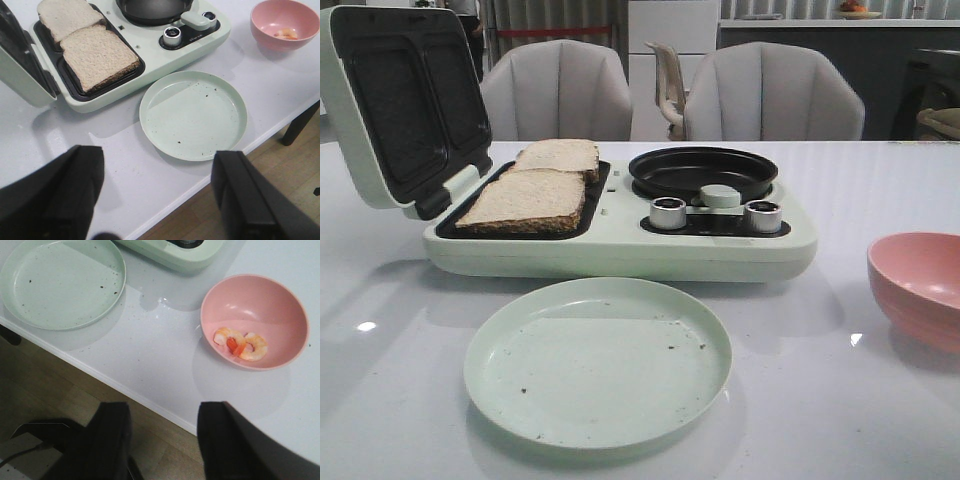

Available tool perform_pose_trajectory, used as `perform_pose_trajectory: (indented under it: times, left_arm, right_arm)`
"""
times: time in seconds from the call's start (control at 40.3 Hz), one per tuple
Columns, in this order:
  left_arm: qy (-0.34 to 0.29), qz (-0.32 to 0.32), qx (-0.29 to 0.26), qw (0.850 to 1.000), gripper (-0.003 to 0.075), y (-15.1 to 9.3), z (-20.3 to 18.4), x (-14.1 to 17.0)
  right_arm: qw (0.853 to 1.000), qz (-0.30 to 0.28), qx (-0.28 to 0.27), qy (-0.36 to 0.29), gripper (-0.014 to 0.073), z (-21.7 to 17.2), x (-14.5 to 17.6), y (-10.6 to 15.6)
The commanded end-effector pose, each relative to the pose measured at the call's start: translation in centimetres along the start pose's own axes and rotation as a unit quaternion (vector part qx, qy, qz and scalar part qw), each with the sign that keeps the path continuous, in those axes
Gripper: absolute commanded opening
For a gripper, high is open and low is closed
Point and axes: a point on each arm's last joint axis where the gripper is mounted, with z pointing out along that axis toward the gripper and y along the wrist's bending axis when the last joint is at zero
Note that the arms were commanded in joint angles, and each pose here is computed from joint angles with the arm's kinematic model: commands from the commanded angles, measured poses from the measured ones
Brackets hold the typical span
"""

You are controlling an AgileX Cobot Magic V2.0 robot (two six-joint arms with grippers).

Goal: Make breakfast with bread and shrimp

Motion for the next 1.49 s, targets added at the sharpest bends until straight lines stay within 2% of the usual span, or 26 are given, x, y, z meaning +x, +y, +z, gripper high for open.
perform_pose_trajectory:
  times: [0.0, 0.273, 0.397, 0.62, 0.794, 0.942, 1.066, 1.166, 1.265, 1.463]
  left_arm:
    - [-0.051, 0.0, 0.014, 0.999, 0.0509, -0.2, -0.6, -1.3]
    - [-0.05, -0.005, 0.018, 0.999, 0.0502, -0.3, -0.6, -1.3]
    - [-0.042, -0.004, 0.016, 0.999, 0.0421, -0.3, -0.3, -1.5]
    - [0.045, 0.006, -0.011, 0.999, 0.0232, -0.6, 1.6, -2.8]
    - [0.099, 0.042, -0.05, 0.993, 0.011, -0.7, 4.6, -3.5]
    - [0.145, 0.085, -0.097, 0.981, 0.0099, -0.3, 7.3, -3.6]
    - [0.199, 0.075, -0.147, 0.966, 0.01, 1.5, 9.6, -3.1]
    - [0.235, 0.018, -0.185, 0.954, 0.0103, 4.1, 10.8, -2.5]
    - [0.257, -0.037, -0.199, 0.945, 0.0103, 6.6, 11.1, -1.8]
    - [0.214, -0.134, -0.185, 0.95, 0.0103, 11.7, 10.2, -1.6]
  right_arm:
    - [0.999, 0.001, 0.005, -0.04, 0.0431, -0.5, -1.1, -0.1]
    - [0.999, 0.001, 0.005, -0.04, 0.0431, -0.5, -1.1, -0.1]
    - [0.999, 0.001, 0.005, -0.04, 0.0431, -0.5, -1.1, -0.1]
    - [0.999, 0.001, 0.005, -0.04, 0.0431, -0.5, -1.1, -0.1]
    - [0.999, 0.001, 0.005, -0.04, 0.0431, -0.5, -1.1, -0.1]
    - [0.999, 0.001, 0.005, -0.04, 0.0431, -0.5, -1.1, -0.1]
    - [0.999, 0.001, 0.005, -0.04, 0.0431, -0.5, -1.1, -0.1]
    - [0.999, 0.001, 0.005, -0.04, 0.0431, -0.5, -1.1, -0.1]
    - [0.999, 0.001, 0.005, -0.04, 0.0431, -0.5, -1.1, -0.1]
    - [0.999, 0.001, 0.005, -0.04, 0.0431, -0.5, -1.1, -0.1]
